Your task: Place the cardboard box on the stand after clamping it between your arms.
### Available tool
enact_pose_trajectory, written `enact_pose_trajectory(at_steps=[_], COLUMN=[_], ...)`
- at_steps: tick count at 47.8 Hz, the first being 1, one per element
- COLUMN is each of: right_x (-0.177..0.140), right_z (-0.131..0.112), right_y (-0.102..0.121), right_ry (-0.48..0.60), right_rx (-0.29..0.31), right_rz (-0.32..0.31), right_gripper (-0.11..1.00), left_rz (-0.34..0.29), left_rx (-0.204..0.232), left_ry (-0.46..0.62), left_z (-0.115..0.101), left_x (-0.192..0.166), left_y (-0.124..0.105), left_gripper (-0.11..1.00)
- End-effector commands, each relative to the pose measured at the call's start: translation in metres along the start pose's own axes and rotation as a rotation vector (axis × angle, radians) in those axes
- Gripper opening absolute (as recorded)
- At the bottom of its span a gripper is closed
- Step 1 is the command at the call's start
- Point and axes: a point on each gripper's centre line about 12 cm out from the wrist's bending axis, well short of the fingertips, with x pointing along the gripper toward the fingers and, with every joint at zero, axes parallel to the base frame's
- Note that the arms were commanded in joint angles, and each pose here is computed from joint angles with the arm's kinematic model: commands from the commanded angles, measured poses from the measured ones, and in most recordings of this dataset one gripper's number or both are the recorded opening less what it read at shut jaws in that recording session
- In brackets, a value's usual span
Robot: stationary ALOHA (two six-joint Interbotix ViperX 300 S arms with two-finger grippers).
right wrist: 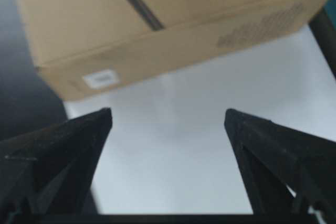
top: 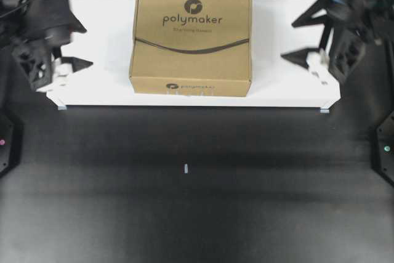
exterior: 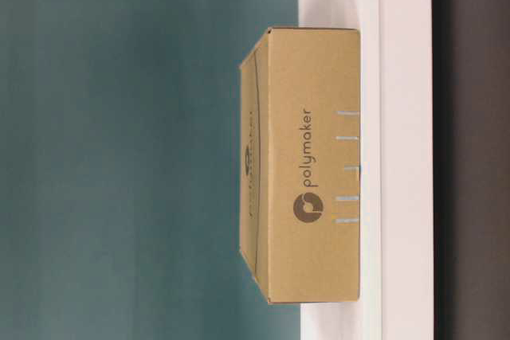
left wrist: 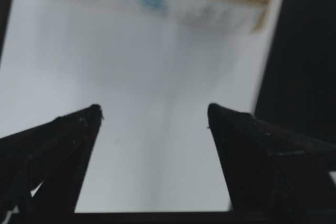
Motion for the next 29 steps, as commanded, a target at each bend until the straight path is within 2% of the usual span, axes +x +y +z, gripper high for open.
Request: enact_pose_trajectory(at_steps=[1,5,12,19,25,29], right_x=[-0.013,-0.023,-0.037,-0.047,-0.055,-0.06], right_z=[0.003,-0.002,-0.006,-0.009,-0.013,-0.014], right_y=[0.029,0.041,0.063,0.079,0.089,0.093], right_ry=[-0.084,-0.121,-0.162,-0.197,-0.225,-0.247], right_rx=[-0.045,-0.071,-0.105,-0.098,-0.1,-0.107], right_rz=[0.064,0.095,0.167,0.227,0.269,0.289], right_gripper=[0.84,0.84,0.84,0.84,0.84,0.84], left_rz=[0.008,-0.01,-0.087,-0.168,-0.225,-0.261], left_rx=[0.001,0.006,0.049,0.095,0.081,0.046], left_ry=[-0.123,-0.191,-0.266,-0.322,-0.39,-0.438], left_z=[0.005,0.003,0.003,0.006,0.011,0.015], left_x=[-0.014,-0.022,-0.036,-0.047,-0.055,-0.058], left_y=[-0.006,-0.016,-0.041,-0.063,-0.076,-0.084], left_gripper=[0.79,0.79,0.79,0.79,0.78,0.78])
